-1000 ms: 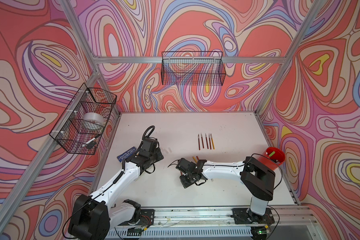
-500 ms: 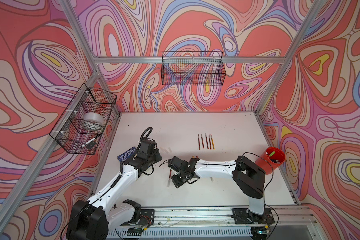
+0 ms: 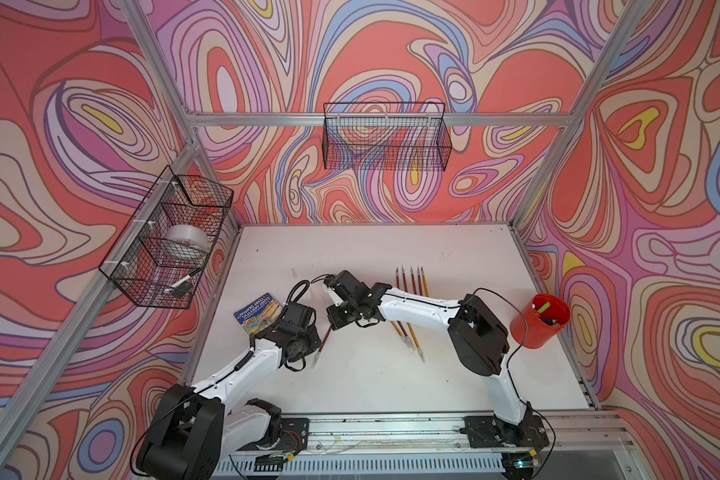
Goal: Remove protective caps from carving knives
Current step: Adjust the carving knife at the center of the board.
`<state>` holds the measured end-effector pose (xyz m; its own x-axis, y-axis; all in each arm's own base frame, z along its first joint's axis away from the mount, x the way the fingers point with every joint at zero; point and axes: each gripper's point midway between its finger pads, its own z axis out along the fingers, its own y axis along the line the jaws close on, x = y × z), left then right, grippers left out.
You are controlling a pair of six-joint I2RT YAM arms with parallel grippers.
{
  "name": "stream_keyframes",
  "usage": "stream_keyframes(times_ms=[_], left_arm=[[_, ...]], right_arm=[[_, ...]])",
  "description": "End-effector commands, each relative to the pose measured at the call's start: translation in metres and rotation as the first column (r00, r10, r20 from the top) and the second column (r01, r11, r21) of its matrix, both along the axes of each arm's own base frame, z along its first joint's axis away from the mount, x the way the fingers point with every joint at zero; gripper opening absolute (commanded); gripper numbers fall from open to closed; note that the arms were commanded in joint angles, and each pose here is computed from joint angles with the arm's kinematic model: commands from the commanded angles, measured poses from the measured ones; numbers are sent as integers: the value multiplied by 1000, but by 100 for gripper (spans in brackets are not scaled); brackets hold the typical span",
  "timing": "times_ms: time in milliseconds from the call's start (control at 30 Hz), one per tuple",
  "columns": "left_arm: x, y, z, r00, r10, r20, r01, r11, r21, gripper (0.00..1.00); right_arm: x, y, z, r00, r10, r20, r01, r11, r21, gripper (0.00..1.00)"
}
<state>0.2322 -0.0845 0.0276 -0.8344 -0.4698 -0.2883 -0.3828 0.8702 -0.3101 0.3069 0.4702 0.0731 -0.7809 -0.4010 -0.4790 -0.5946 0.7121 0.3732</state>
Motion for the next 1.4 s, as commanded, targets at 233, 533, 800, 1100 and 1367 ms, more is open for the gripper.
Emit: stream_keyframes(times_ms=[233,533,800,1100,1367], left_arm=[[-19,8,-16,998,30,-51,-30,1000,6,0],[-15,8,-8,999,23,-35,-22,1000,15,0],[-13,8,30,999,15,50,-15,1000,-6,0],[-36,-7,18,999,-42,13,42,999,-28,0],[-40,-8,-6,999,-33,-30,32,999,-30,0]], right_arm=[[4,26,-44,995,57,-83,-58,998,-13,0],[8,2,-58,996,10,-93,-16,998,-63,0],[6,-9,-62,994,-5,-105,-3,997,-78,0],[9,-15,-66,994,-27,-105,17,995,-95,0],[4,-19,-64,992,-26,-121,14,995,-100,0]])
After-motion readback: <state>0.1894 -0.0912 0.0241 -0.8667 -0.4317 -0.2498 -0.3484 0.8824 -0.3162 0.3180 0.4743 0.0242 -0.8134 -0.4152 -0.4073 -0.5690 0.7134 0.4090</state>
